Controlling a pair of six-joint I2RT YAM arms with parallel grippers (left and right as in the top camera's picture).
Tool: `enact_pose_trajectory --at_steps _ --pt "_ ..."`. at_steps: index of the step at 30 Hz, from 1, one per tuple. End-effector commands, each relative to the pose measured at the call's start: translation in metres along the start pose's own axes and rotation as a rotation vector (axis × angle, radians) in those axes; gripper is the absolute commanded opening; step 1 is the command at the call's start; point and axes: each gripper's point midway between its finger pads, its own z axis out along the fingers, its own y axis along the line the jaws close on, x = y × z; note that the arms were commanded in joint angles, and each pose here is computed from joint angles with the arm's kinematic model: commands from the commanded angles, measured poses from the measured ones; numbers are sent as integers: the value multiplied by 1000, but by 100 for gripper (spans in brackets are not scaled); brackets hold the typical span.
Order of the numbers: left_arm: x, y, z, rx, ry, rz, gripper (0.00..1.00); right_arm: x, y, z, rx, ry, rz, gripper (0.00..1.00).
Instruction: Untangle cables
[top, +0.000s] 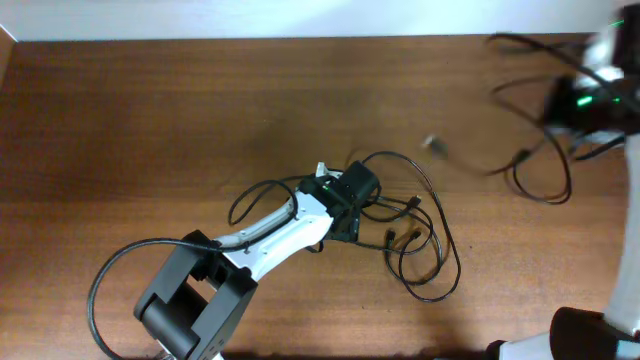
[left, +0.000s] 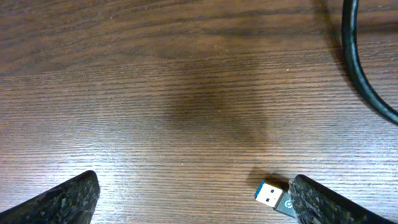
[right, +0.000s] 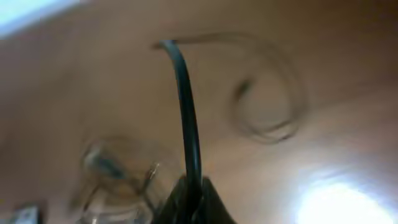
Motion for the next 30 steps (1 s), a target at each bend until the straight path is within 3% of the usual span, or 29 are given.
enact_pose_trajectory --at_steps 1,4,6,8,9,10,11,15,17,19,23,25,27,30 --pt "0 0 2 -6 4 -2 99 -49 -121 -15 517 -218 211 4" --pt "0 0 2 -6 4 -2 99 -43 -220 1 773 -229 553 4" --pt "0 0 2 -6 4 -2 99 -25 -268 54 698 -101 713 4" --pt "0 0 2 -6 4 -2 99 -16 -285 88 651 -17 735 6" --pt "0 0 2 -6 4 -2 99 -19 -280 99 583 -13 749 29" --pt "0 0 2 -6 4 -2 99 -24 -271 104 521 -15 754 75" --pt "0 0 2 -6 4 -2 99 -27 -265 104 485 -14 747 97" --pt "0 0 2 -6 4 -2 99 -54 -226 65 276 -70 687 99" --pt "0 0 2 -6 4 -2 99 -83 -188 -7 144 -234 634 99" --pt "0 0 2 -6 4 -2 99 -87 -151 -78 97 -385 558 99" --pt "0 0 2 -6 4 -2 99 -47 -76 -164 -19 -498 387 99" --pt "0 0 2 -6 4 -2 99 -8 -64 -208 -39 -547 369 99" --pt "0 0 2 -6 4 -2 99 34 -56 -223 -54 -507 342 99" --pt "0 0 2 -6 4 -2 99 66 -11 -232 -229 -457 41 99"
